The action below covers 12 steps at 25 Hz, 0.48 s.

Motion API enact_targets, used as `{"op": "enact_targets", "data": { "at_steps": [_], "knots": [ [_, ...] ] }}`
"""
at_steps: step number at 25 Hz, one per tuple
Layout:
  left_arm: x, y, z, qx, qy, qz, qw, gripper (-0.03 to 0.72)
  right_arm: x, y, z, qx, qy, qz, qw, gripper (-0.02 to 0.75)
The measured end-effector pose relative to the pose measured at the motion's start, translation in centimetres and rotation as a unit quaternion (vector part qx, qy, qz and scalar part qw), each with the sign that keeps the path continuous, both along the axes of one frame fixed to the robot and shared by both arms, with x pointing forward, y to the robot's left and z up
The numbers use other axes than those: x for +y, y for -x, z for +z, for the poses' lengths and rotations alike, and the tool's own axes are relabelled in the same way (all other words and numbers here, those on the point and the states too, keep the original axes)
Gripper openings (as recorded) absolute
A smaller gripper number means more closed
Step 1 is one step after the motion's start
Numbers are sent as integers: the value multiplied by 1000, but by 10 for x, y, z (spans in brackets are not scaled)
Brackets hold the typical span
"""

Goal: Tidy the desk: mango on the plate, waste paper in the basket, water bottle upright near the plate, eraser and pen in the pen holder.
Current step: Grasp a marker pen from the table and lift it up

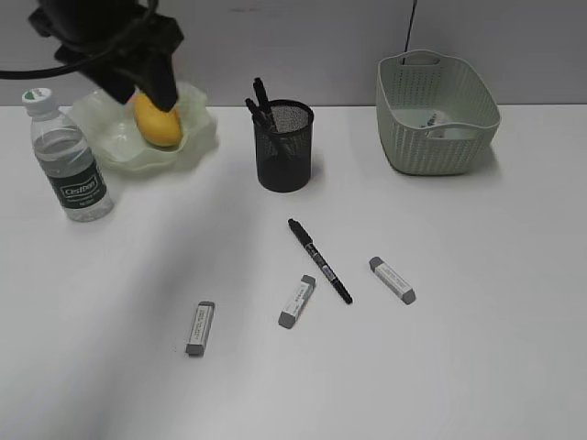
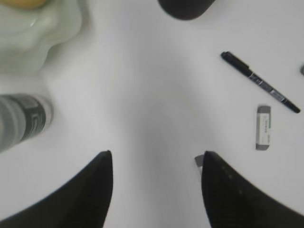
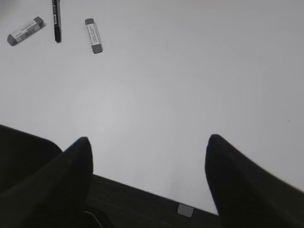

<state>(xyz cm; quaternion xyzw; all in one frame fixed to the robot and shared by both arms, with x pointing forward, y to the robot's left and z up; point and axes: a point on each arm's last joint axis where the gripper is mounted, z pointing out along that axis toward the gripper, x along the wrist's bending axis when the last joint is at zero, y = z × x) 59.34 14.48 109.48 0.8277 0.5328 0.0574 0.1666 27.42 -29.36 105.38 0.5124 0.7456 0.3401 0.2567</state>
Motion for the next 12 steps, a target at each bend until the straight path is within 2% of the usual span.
{"op": "enact_targets", "data": {
  "at_steps": [7,12],
  "knots": [
    [82,47,-7,34,2,87,996,453,0,0,0,0,0,0,1000,582],
    [122,101,1,-34,25,138,989,452,0,0,0,0,0,0,1000,582]
  ]
}}
